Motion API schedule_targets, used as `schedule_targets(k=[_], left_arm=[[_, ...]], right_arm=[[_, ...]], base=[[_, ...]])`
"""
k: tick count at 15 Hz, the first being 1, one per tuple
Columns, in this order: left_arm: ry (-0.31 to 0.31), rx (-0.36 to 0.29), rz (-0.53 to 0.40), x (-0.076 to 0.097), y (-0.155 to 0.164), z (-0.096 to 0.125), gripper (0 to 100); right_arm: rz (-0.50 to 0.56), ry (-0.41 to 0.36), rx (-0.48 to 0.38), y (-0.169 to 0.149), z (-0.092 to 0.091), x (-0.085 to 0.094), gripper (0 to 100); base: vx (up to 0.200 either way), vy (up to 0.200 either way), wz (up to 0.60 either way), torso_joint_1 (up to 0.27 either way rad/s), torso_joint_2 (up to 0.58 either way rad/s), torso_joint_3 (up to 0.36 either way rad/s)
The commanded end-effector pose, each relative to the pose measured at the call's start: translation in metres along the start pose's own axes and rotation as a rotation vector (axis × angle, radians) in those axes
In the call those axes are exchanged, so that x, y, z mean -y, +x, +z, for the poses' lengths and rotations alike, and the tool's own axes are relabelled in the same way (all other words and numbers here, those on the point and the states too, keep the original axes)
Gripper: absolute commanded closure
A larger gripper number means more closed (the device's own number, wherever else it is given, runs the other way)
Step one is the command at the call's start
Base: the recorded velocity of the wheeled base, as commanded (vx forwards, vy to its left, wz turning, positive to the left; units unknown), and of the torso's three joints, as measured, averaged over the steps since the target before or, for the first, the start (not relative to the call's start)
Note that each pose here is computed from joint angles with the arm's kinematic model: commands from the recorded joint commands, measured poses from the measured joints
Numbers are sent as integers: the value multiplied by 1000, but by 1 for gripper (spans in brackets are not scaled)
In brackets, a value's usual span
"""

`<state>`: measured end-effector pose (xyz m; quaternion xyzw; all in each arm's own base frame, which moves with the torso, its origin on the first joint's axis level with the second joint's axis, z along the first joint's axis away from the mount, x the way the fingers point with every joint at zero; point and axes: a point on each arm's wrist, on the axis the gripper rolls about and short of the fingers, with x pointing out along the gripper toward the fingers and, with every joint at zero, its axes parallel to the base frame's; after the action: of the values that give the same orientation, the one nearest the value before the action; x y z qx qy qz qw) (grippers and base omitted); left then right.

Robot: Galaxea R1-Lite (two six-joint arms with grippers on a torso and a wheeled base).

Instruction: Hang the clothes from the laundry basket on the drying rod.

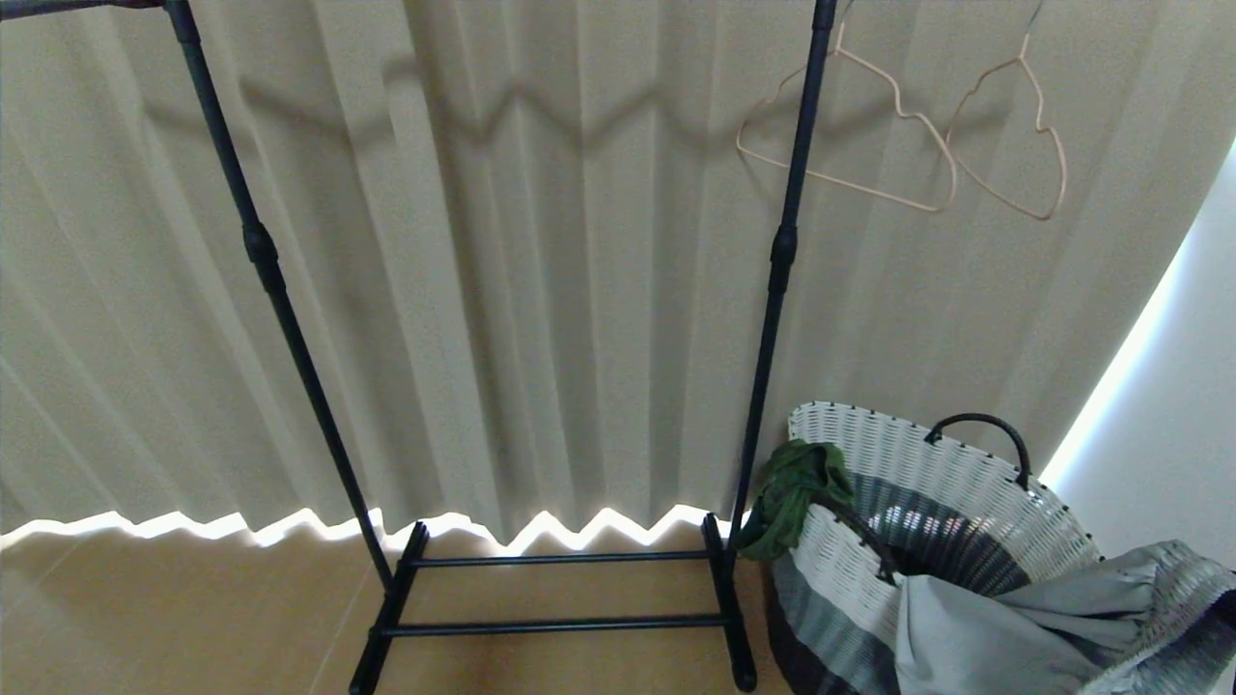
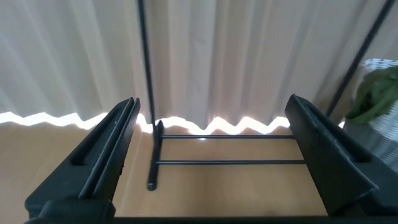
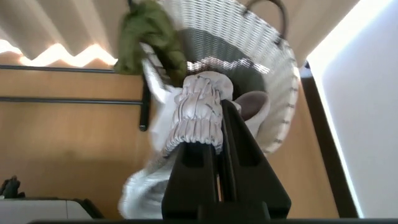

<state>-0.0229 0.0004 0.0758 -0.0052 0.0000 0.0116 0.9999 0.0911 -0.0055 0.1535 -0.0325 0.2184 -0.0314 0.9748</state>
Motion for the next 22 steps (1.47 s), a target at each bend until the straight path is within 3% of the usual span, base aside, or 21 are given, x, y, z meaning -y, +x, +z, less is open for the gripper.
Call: schedule_targets(k=[1,4,8,12,14,15,16,17,18,19,22], left_arm=[[0,0,1,0,0,0,0],[0,0,1,0,0,0,0],[7,0,-2,0,0,0,0],[43,18,-104,2,-1,3,0],[50,123,-296,6,-9,31,0],[56,121,-390,8,-8,54,0],[60,92,-425,9,0,74,0],[60,92,-425,9,0,74,0],[49,40,-524,13,35,116,0],[43,31,-551,16,57,131,0],[33,-55,-676,33,111,145,0]], right_arm=[[3,-3,5,0,2,0,100],[28,-14,29,0,10,-2,100],[140,-62,63,3,29,-15,100],[330,-126,147,5,68,-42,100],[383,-139,186,3,84,-51,100],[415,-147,204,3,94,-58,100],[438,-152,212,5,101,-64,100],[438,-152,212,5,101,-64,100],[474,-158,228,9,114,-72,100],[499,-159,248,7,122,-76,100],[570,-127,298,4,144,-83,100]], base=[[0,200,0,7,7,2],[0,0,0,0,0,0],[0,0,0,0,0,0],[0,0,0,0,0,0],[0,0,0,0,0,0],[0,0,0,0,0,0],[0,0,0,0,0,0],[0,0,0,0,0,0],[0,0,0,0,0,0],[0,0,0,0,0,0],[0,0,0,0,0,0]])
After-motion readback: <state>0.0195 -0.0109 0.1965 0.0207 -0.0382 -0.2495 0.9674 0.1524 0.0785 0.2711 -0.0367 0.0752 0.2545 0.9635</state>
